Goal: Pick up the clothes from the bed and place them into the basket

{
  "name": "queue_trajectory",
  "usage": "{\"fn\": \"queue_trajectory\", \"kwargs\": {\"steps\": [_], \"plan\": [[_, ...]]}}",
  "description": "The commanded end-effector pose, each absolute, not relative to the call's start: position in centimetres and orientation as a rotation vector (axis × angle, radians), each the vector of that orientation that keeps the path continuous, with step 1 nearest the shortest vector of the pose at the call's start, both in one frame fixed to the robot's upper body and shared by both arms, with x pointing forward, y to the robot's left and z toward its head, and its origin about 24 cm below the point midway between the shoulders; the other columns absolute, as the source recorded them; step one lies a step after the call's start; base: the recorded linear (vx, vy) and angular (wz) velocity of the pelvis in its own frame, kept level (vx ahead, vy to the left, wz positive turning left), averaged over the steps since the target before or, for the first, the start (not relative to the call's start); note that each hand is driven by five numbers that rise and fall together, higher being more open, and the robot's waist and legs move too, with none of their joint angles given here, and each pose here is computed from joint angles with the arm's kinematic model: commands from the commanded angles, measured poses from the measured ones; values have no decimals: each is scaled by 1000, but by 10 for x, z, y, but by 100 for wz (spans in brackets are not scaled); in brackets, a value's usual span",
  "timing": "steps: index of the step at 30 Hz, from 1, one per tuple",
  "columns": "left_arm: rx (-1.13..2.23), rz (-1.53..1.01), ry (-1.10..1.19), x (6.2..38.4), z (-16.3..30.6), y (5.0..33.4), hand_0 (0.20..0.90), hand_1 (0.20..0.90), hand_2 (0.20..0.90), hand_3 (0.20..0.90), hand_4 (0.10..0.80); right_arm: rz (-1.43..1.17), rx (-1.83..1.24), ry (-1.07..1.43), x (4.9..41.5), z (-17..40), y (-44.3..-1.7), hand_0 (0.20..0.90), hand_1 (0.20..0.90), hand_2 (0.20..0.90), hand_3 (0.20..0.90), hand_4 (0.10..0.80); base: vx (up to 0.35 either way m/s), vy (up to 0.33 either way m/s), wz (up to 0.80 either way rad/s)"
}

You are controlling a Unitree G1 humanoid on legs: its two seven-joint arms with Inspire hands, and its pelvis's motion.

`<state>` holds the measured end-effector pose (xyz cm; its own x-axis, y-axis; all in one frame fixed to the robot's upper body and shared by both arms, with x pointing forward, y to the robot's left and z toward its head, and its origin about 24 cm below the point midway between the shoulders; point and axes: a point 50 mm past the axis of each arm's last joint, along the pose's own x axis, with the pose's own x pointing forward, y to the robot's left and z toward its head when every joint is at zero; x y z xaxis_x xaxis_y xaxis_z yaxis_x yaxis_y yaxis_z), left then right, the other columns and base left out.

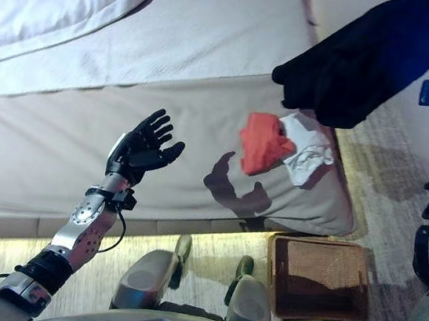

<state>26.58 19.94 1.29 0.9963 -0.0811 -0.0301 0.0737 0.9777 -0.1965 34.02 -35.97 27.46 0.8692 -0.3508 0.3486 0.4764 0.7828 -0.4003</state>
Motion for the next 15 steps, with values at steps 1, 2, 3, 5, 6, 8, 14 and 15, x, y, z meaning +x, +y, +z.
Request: {"fn": "queue_trajectory", "kwargs": {"steps": [1,2,3,5,6,8,14,15], "plan": [[-192,-88,22,248,3,203,900,900,900,900,800,-489,-559,-439,318,301,-366,300,300,300,200,100,-67,-14,-56],[-186,-63,18,247,4,208,900,900,900,900,800,-485,-551,-451,318,301,-364,300,300,300,200,100,-148,29,-74],[-182,-23,5,247,7,215,900,900,900,900,800,-476,-542,-467,319,304,-362,300,300,300,200,100,-183,34,-91],[-184,17,2,251,12,224,900,900,900,900,800,-497,-538,-468,313,308,-369,300,300,300,200,100,-131,-27,-125],[-183,23,3,253,13,224,900,900,900,900,800,-517,-541,-462,309,306,-376,300,300,300,200,100,-67,-90,-103],[-168,29,10,256,11,226,900,900,900,900,800,-545,-537,-449,303,302,-383,300,300,300,200,100,-45,-105,-38],[-189,22,44,250,-3,222,900,900,900,900,800,-515,-521,-332,294,266,-395,300,300,300,200,100,7,-74,-16],[-189,18,46,250,-4,221,900,900,900,900,800,-510,-520,-316,294,260,-395,300,300,300,200,100,23,-71,-19]]}}
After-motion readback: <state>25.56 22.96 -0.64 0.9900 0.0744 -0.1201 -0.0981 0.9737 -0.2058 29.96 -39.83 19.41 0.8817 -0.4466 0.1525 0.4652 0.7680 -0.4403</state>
